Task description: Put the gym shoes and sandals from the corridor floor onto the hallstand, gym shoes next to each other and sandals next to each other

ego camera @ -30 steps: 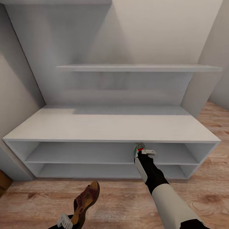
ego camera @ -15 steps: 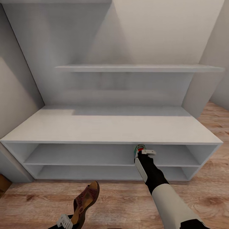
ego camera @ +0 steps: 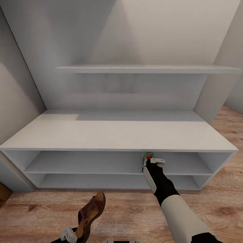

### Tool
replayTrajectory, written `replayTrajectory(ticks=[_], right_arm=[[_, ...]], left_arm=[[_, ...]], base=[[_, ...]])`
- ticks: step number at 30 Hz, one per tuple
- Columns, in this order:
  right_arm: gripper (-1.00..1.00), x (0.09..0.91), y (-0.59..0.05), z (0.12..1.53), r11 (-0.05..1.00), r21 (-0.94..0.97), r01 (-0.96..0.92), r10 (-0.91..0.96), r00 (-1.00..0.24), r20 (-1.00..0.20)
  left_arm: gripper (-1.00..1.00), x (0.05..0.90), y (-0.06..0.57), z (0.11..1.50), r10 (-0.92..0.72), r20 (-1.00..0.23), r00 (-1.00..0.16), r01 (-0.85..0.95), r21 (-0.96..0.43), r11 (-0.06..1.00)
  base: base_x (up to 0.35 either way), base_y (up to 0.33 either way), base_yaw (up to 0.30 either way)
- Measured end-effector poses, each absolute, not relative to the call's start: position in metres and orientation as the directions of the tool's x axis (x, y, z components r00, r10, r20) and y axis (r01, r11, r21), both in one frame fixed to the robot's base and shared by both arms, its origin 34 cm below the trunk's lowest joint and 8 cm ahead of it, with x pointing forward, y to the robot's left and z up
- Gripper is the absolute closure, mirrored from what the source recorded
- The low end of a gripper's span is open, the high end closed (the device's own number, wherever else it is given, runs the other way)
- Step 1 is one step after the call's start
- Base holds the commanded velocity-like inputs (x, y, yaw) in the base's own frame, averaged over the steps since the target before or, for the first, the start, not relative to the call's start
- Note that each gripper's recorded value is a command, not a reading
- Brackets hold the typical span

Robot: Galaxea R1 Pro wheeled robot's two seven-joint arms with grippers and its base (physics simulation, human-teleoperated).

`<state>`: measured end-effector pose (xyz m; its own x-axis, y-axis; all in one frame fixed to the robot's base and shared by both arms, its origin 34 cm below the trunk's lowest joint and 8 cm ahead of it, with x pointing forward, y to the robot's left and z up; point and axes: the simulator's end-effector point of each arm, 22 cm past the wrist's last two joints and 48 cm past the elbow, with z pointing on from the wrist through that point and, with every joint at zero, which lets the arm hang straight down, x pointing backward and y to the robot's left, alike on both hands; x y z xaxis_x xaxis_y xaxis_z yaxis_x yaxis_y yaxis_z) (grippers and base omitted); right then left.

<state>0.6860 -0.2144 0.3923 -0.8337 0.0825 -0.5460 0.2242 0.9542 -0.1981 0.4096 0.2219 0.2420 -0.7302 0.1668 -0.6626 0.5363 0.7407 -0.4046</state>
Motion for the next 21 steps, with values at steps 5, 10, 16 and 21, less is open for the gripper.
replayTrajectory(ticks=[5,10,16,21], right_arm=[[1.00,0.6857,-0.2163,0.3935,0.953,-0.209,0.221,0.074,-0.836,-0.544],[1.00,0.6859,-0.2160,0.3932,0.953,-0.208,0.221,0.075,-0.835,-0.545],[1.00,0.6855,-0.2171,0.3939,0.952,-0.215,0.219,0.070,-0.836,-0.544],[1.00,0.6855,-0.2175,0.3938,0.951,-0.217,0.218,0.068,-0.837,-0.543]], left_arm=[[1.00,0.4095,0.2220,0.2420,0.167,-0.663,-0.730,0.537,-0.404,0.741],[1.00,0.4095,0.2221,0.2419,0.167,-0.662,-0.730,0.536,-0.404,0.741],[1.00,0.4095,0.2221,0.2421,0.168,-0.663,-0.730,0.537,-0.404,0.741],[1.00,0.4093,0.2226,0.2418,0.168,-0.662,-0.731,0.536,-0.404,0.741]], base=[[0.134,0.000,0.000],[0.025,0.000,0.000],[0.135,0.000,0.000],[0.114,0.000,0.000]])
